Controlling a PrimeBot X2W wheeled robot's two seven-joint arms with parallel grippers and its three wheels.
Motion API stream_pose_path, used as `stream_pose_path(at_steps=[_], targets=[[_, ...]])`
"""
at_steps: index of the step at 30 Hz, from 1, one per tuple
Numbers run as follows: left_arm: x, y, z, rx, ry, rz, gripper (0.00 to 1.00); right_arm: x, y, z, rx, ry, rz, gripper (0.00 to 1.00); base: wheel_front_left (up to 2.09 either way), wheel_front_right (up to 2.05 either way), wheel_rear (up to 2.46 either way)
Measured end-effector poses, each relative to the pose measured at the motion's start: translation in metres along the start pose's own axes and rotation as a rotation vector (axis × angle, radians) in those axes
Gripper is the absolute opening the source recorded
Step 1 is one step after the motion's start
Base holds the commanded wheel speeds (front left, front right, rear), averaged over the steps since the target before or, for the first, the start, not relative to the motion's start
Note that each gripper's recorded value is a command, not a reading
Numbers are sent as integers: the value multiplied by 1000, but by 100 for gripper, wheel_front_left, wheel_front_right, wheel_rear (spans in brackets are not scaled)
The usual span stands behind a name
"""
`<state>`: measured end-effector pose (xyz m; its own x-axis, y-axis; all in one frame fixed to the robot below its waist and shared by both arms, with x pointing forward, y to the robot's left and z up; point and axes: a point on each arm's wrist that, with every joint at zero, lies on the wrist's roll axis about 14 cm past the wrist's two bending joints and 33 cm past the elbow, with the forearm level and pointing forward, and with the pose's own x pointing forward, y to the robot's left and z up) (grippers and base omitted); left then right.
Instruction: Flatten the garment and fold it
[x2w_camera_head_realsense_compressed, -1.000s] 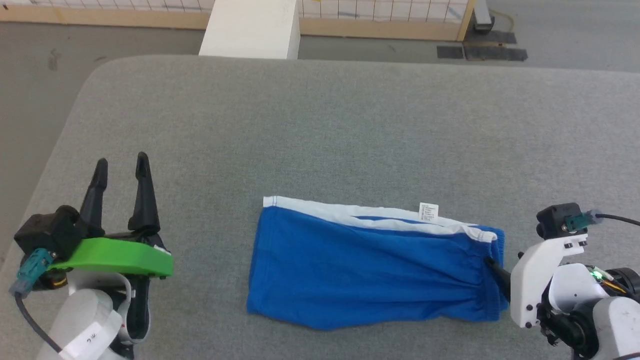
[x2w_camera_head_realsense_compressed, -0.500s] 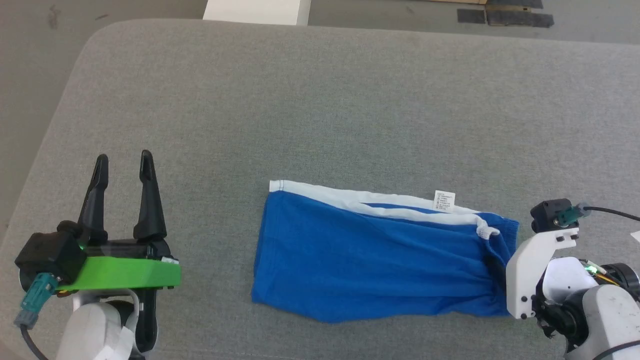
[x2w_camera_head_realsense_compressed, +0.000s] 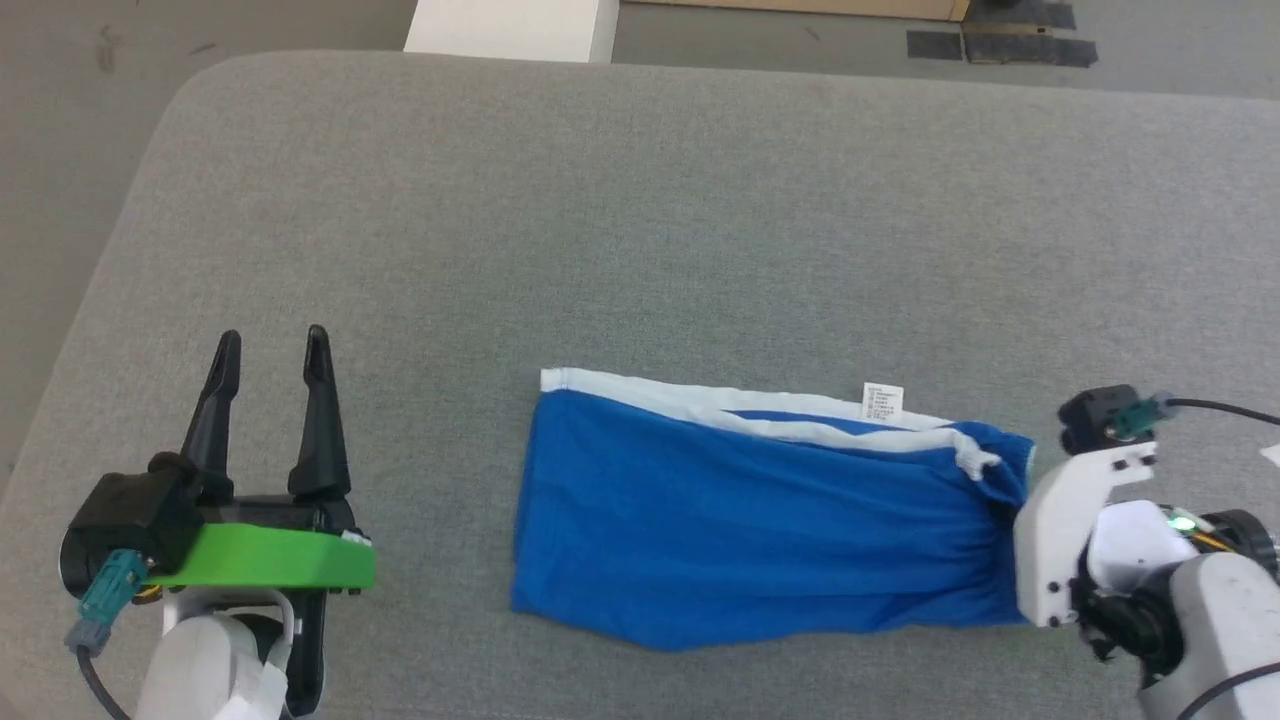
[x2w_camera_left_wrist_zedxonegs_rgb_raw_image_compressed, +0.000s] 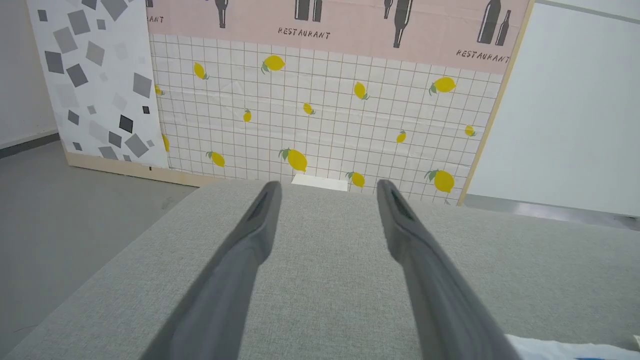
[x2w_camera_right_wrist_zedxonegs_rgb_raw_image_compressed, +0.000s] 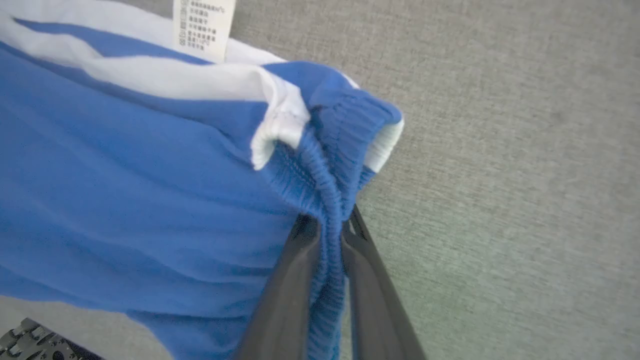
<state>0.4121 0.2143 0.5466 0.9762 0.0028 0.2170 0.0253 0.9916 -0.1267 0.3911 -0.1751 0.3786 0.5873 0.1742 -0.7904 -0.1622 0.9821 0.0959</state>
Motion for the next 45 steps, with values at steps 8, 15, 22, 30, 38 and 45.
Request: stream_pose_path(at_steps=[8,15,22,30,38,45], targets=[[0,-9,-5,-7,15,-30,100,-27,-87,3,38,8,-213,0,0,0,0],[0,-14,-10,-14,27,-42,100,-54,-147,-6,76,61,-392,0,0,0,0],[1,-17,-10,-17,26,-51,100,-66,-150,0,51,70,-430,0,0,0,0],[0,-9,2,-19,-7,-20,100,-76,-90,33,-60,51,-288,0,0,0,0],[-8,0,2,-14,-3,11,100,-66,-11,48,-131,13,-74,0,0,0,0],[-13,8,2,-14,2,40,100,-38,54,40,-126,6,99,0,0,0,0]])
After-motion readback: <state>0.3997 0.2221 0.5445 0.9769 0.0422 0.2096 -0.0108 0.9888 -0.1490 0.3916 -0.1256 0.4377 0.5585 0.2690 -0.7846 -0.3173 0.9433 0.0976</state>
